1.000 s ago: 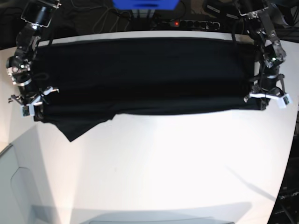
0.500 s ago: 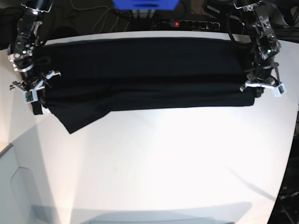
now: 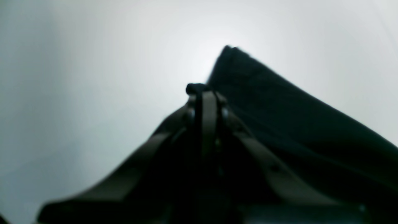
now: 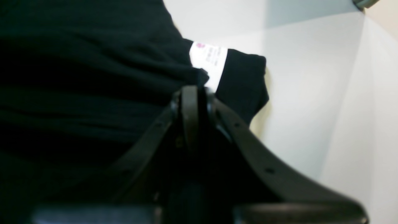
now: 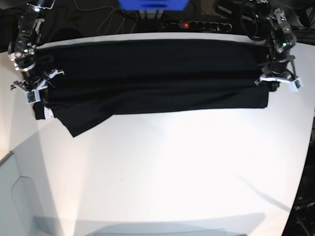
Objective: Fold the T-shirt properly
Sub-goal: 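Grasp the hem corners and fold them up onto the shoulder edge, then reach the right gripper down to the hanging hem flap and grasp it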
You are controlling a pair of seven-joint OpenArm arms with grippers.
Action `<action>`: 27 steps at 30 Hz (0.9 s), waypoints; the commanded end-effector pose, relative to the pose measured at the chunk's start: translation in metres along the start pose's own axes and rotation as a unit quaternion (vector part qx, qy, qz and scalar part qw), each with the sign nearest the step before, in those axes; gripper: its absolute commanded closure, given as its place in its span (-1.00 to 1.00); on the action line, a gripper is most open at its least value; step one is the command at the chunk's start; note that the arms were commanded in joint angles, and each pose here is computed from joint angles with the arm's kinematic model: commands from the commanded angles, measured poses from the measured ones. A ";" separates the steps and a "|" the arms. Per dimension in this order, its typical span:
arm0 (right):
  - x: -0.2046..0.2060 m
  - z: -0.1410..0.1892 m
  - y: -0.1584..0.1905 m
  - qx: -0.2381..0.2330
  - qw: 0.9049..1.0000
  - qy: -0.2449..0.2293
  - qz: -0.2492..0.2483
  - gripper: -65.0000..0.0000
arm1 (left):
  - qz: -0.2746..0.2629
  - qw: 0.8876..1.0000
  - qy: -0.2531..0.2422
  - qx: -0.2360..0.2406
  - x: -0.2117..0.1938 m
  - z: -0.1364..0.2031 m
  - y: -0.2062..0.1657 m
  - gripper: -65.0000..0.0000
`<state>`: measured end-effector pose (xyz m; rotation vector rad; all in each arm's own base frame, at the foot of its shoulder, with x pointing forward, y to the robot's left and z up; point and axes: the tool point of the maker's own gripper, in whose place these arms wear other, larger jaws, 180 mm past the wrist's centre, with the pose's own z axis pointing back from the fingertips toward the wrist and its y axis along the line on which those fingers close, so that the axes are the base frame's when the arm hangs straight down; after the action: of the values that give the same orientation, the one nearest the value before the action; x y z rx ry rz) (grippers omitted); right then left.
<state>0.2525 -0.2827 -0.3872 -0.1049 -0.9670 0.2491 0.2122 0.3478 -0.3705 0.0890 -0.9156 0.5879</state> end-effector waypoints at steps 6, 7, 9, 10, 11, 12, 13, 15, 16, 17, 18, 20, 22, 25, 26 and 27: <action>0.024 0.015 -0.024 -0.029 0.999 -0.036 0.016 1.00 | -0.008 0.999 -0.050 0.019 0.033 0.008 0.015 1.00; 0.023 0.016 -0.020 -0.020 0.999 -0.034 0.020 1.00 | -0.008 0.998 -0.050 0.020 0.034 0.008 0.016 1.00; 0.021 0.018 -0.013 -0.002 0.999 -0.030 0.030 1.00 | -0.007 0.999 -0.049 0.020 0.033 0.008 0.016 1.00; 0.018 0.020 -0.009 0.006 0.999 -0.026 0.031 1.00 | -0.006 0.999 -0.048 0.020 0.032 0.007 0.016 1.00; 0.013 0.021 -0.003 0.014 0.999 -0.021 0.029 1.00 | -0.006 0.999 -0.048 0.020 0.032 0.007 0.016 1.00; 0.009 0.022 0.000 0.020 0.999 -0.016 0.028 1.00 | -0.006 0.999 -0.047 0.020 0.031 0.007 0.016 1.00; 0.004 0.024 0.003 0.023 0.999 -0.011 0.027 1.00 | -0.006 0.999 -0.046 0.019 0.030 0.007 0.015 1.00; -0.003 0.027 0.005 0.027 0.999 -0.002 0.027 1.00 | -0.009 0.999 -0.039 0.022 0.025 0.009 0.019 1.00; -0.006 0.029 0.006 0.028 0.999 0.001 0.027 1.00 | -0.011 0.999 -0.037 0.023 0.024 0.011 0.019 1.00; -0.008 0.029 0.006 0.028 0.999 0.003 0.026 1.00 | -0.012 0.999 -0.036 0.023 0.023 0.012 0.019 1.00; -0.009 0.030 0.007 0.029 0.999 0.005 0.026 1.00 | -0.014 0.999 -0.033 0.024 0.020 0.013 0.021 1.00; -0.012 0.029 0.008 0.030 0.999 0.008 0.023 1.00 | -0.015 0.999 -0.031 0.025 0.019 0.013 0.022 1.00; -0.016 0.028 0.008 0.031 0.999 0.013 0.018 1.00 | -0.013 0.999 -0.026 0.028 0.015 0.012 0.024 1.00; -0.017 0.027 0.007 0.031 0.999 0.013 0.018 0.93 | -0.012 0.999 -0.024 0.029 0.013 0.012 0.025 1.00; -0.016 0.027 0.007 0.031 0.999 0.013 0.018 0.84 | -0.010 0.999 -0.021 0.029 0.010 0.013 0.025 1.00; -0.016 0.028 0.007 0.031 0.999 0.014 0.019 0.75 | -0.006 0.999 -0.019 0.029 0.007 0.013 0.024 1.00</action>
<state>0.2138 -0.2775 -0.3980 -0.0621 -0.8934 0.2893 0.1911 0.3597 -0.3718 0.1290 -0.8974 0.6092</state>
